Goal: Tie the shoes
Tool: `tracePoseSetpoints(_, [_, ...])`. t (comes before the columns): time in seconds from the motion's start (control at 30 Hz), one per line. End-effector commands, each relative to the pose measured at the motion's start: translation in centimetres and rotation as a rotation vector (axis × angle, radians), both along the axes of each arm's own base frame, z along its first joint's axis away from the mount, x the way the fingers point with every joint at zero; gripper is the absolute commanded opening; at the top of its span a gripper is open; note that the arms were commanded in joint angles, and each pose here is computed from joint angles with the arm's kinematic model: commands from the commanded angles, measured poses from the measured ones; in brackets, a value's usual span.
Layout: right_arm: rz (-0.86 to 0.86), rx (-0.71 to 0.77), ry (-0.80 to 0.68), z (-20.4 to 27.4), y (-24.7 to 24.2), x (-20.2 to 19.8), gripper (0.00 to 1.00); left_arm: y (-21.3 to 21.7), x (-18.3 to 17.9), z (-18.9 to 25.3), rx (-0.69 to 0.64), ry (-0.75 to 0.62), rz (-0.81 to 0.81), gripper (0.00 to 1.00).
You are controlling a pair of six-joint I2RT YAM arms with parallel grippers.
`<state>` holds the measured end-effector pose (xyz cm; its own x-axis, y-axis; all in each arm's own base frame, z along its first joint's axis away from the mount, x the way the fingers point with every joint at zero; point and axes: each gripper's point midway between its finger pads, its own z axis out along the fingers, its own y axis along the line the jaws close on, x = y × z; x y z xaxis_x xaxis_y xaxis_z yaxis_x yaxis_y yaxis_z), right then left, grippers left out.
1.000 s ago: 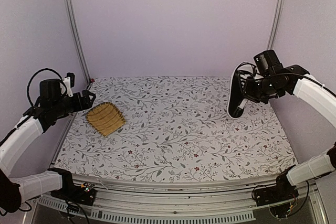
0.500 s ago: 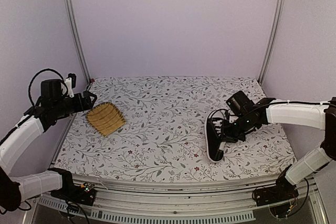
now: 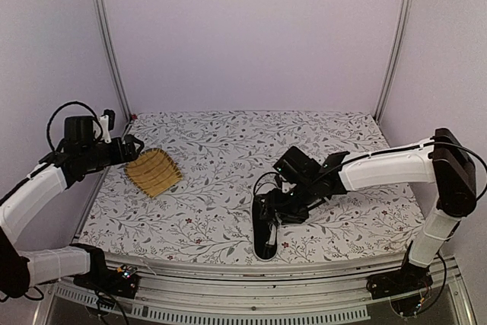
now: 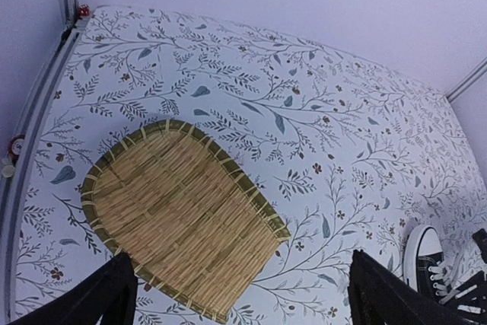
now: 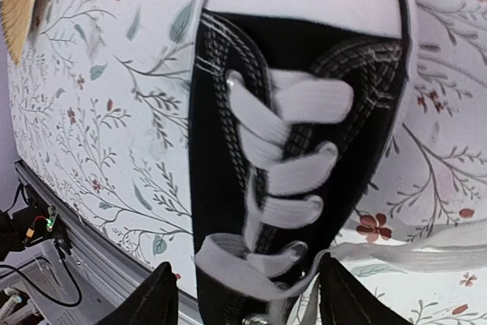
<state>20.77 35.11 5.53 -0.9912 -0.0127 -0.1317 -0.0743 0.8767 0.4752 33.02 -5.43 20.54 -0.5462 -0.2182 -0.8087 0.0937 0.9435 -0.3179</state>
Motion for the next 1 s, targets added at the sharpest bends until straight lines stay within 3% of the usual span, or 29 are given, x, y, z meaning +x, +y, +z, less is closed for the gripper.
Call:
tracePoseSetpoints(0.0, [-0.053,0.02,-0.125,4.0,0.5,2.4,0.72,-1.0,0.5,-1.0,-0.009,0.05,-0.033,0.97])
tracePoseSetpoints(0.13, [-0.106,-0.025,-0.257,7.7,-2.9,3.3,0.88,-3.2,-0.3,-1.0,0.049,0.044,-0.073,0.95])
tracePoseSetpoints(0.23, [-0.171,-0.032,-0.308,9.0,-6.7,4.1,0.94,-7.0,-1.6,-0.4,0.036,0.019,-0.134,0.95])
tracePoseSetpoints(0.37, [-0.269,-0.046,-0.325,8.5,-12.4,5.6,0.94,-13.4,-3.7,0.1,-0.075,0.014,-0.256,0.92])
tracePoseSetpoints(0.53, [-0.338,-0.088,-0.325,6.4,-17.7,6.4,0.92,-22.1,-7.2,0.6,-0.103,-0.019,-0.456,0.89])
tracePoseSetpoints(0.7, [-0.38,-0.138,-0.288,3.5,-20.5,7.0,0.76,-29.8,-9.5,-0.7,0.03,-0.037,-0.612,0.82])
tracePoseSetpoints(0.87, [-0.342,-0.108,-0.209,0.9,-19.2,6.2,0.55,-35.8,-10.2,-3.2,0.119,-0.025,-0.691,0.75])
tracePoseSetpoints(0.97, [-0.327,-0.053,-0.177,0.0,-17.9,5.5,0.52,-38.8,-10.5,-4.4,0.131,-0.02,-0.745,0.71])
